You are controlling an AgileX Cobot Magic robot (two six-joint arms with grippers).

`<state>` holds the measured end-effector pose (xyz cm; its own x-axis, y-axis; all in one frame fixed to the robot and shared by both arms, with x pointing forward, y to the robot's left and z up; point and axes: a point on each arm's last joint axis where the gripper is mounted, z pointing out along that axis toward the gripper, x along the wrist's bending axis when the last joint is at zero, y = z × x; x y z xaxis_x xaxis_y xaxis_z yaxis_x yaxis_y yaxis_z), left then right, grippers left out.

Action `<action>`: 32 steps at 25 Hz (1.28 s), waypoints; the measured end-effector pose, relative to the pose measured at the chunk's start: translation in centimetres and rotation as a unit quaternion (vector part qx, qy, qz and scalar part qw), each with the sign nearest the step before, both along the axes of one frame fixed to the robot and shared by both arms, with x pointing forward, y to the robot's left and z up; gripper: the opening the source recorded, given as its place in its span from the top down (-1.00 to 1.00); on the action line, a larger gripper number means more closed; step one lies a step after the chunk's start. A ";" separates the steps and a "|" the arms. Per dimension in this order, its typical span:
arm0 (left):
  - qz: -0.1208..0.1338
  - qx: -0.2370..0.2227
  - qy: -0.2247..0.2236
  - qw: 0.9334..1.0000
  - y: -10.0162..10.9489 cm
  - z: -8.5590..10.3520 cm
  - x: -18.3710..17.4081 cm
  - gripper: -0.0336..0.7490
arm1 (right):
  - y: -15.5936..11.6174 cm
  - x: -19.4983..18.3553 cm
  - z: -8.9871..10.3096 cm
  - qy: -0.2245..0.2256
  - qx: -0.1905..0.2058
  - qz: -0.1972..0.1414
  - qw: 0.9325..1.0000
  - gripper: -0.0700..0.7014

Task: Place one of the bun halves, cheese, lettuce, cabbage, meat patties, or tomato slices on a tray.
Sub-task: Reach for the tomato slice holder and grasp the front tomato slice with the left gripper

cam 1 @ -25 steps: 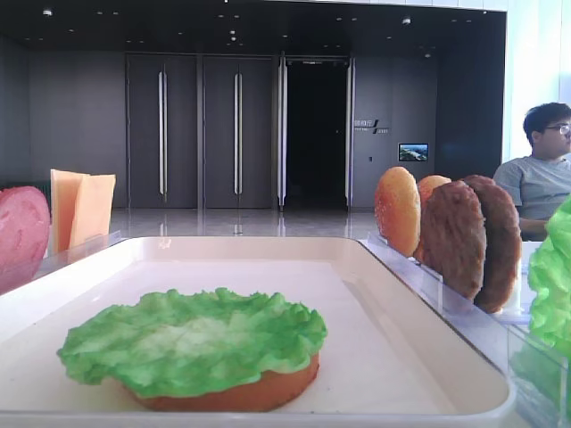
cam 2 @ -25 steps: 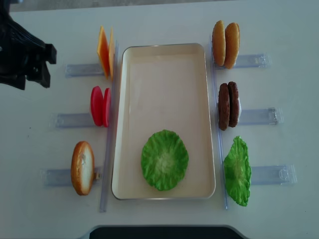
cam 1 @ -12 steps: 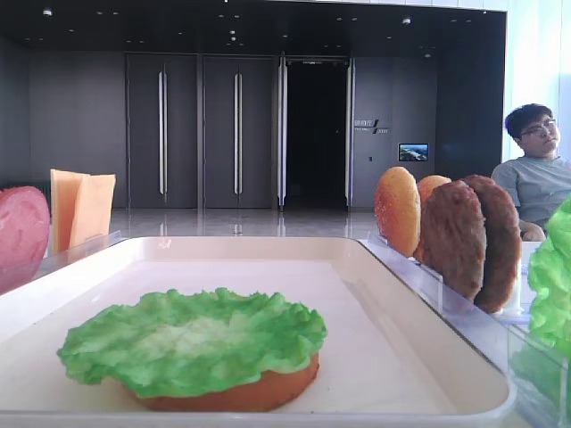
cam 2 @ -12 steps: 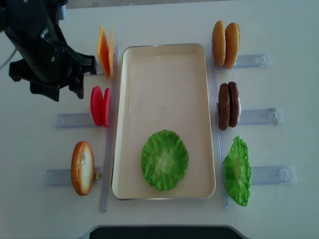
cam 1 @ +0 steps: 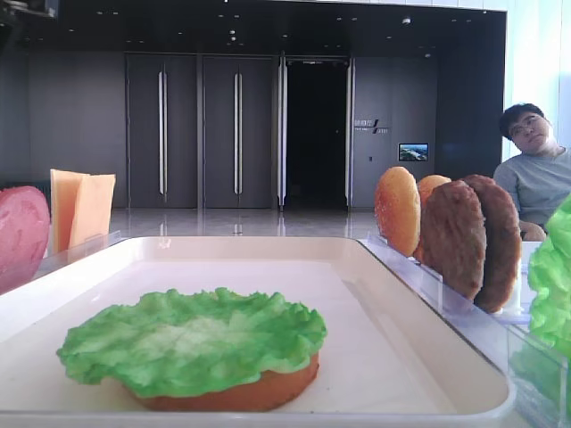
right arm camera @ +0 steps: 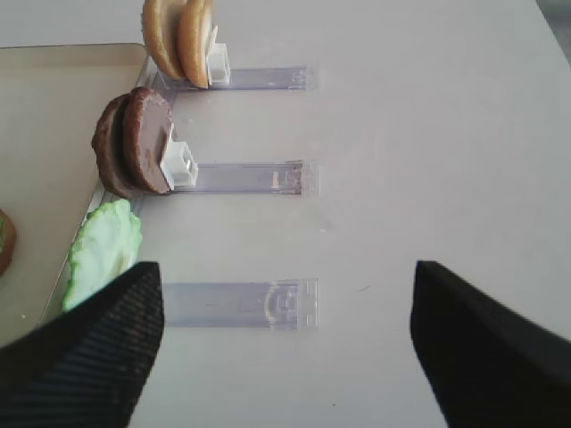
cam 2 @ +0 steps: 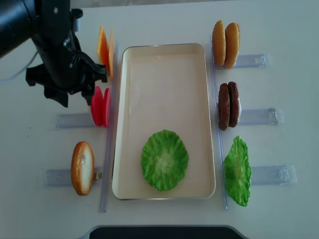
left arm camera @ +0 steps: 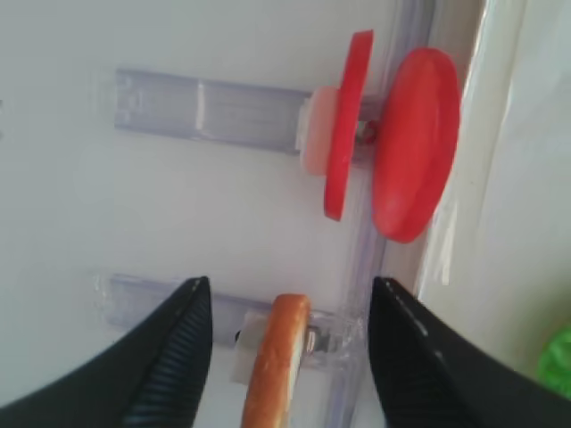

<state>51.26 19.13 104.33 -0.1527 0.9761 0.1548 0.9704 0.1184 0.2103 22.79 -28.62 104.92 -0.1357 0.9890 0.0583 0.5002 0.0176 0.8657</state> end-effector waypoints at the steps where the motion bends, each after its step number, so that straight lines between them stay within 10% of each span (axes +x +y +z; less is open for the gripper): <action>1: 0.001 -0.004 -0.005 1.000 -0.2 -0.3 0.3 -0.18 | 0.0 0.0 0.0 0.000 0.000 0.000 1.000 -0.59; 32: -0.025 -0.028 -0.012 0.999 -3.0 -4.5 2.6 -0.18 | 0.0 0.0 0.0 0.000 0.000 0.000 1.000 -0.59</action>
<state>53.84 16.14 99.80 -0.1056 0.9897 0.0963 0.9703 0.0814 0.2277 22.79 -28.62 104.92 -0.1357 0.9890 0.0583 0.5002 0.0176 0.8657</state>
